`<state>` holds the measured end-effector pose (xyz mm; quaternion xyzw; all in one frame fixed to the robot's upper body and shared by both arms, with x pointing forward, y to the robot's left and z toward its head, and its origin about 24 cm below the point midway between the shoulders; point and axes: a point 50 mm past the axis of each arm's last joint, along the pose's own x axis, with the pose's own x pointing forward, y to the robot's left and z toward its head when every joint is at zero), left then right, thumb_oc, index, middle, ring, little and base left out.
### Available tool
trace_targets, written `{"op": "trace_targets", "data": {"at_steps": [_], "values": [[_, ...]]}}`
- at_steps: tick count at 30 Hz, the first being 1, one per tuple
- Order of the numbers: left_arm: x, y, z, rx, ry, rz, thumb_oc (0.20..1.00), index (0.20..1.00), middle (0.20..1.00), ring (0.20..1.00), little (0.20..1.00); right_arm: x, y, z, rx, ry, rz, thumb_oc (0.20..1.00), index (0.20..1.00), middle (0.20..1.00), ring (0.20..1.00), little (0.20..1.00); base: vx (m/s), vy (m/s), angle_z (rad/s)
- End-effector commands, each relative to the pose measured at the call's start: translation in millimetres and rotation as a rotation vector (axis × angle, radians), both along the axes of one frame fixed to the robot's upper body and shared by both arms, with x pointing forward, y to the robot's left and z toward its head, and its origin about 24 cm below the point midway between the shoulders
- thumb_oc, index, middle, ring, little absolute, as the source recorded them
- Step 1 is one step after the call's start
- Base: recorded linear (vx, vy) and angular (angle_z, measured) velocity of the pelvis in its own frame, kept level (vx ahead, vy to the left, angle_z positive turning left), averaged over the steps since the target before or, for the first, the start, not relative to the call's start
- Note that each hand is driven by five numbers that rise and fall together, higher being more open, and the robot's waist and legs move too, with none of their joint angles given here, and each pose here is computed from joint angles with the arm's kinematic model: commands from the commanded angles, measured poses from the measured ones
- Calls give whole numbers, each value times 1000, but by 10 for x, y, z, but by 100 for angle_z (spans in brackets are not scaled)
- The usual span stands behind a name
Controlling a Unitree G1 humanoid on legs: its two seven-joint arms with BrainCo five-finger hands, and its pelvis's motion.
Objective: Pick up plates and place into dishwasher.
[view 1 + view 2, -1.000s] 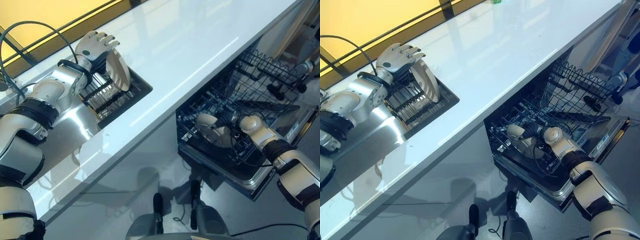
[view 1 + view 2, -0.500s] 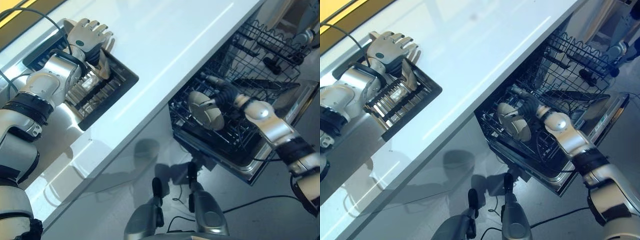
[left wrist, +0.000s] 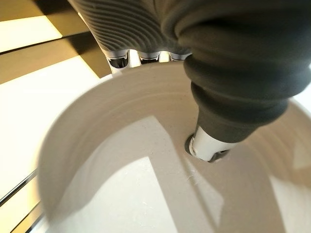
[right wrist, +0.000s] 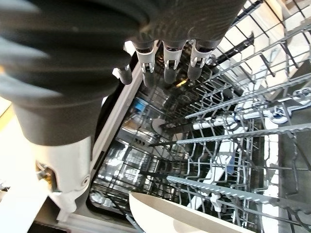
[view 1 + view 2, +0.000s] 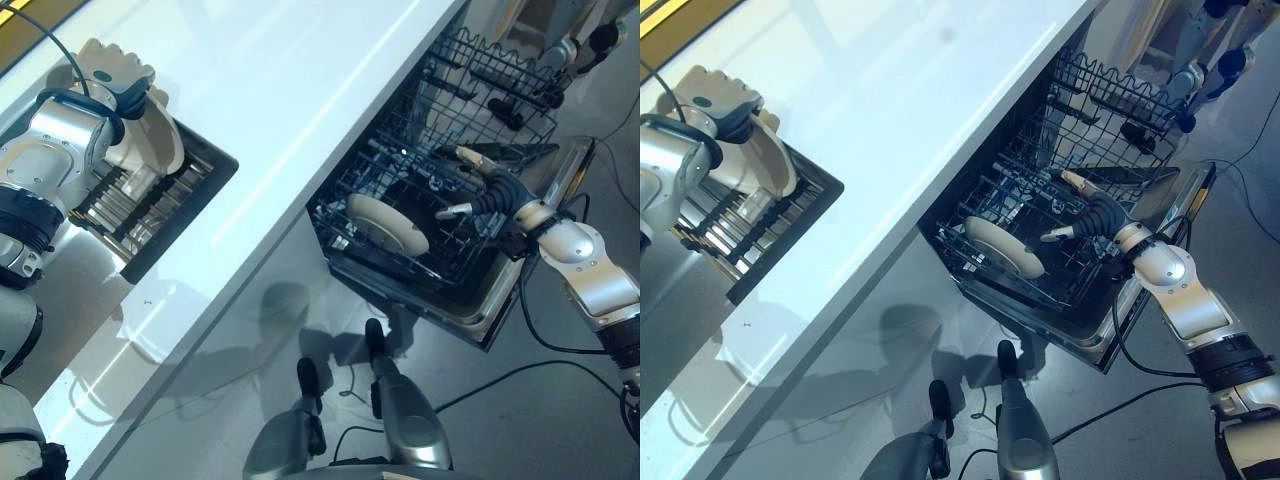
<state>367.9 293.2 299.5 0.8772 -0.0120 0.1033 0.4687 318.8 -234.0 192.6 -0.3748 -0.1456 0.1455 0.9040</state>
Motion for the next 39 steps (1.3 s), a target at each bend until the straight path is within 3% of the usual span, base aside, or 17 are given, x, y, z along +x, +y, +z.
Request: {"op": "trace_targets", "data": {"at_steps": [1,7,12,20,28,32,39], "values": [[-197,376,236,7,-63,159,200,200,200,200,200,-154,42,434,-16,-198,74,1000,1000,1000,1000,1000,0,0,0],[-265,478,170,17,-23,167,200,200,200,200,200,-198,-2,431,3,-186,70,1000,1000,1000,1000,1000,28,-17,3],[-335,520,234,-78,-131,110,200,200,200,200,200,-227,10,383,16,-174,80,1000,1000,1000,1000,1000,18,-31,5],[-451,430,297,-372,-414,-195,200,200,200,200,200,-351,174,360,94,-235,190,1000,1000,1000,1000,1000,24,-75,7],[-408,89,129,-760,-486,-496,200,200,200,200,200,-306,514,438,186,-372,263,1000,1000,1000,1000,1000,33,-75,8],[-317,-243,0,-1001,-444,-679,200,200,200,200,200,-197,775,535,218,-432,284,1000,1000,1000,1000,1000,25,-70,7],[-257,-765,-130,-1170,-298,-926,200,200,200,200,200,49,999,626,249,-444,231,1000,1000,1000,1000,1000,1,-67,10]]}}
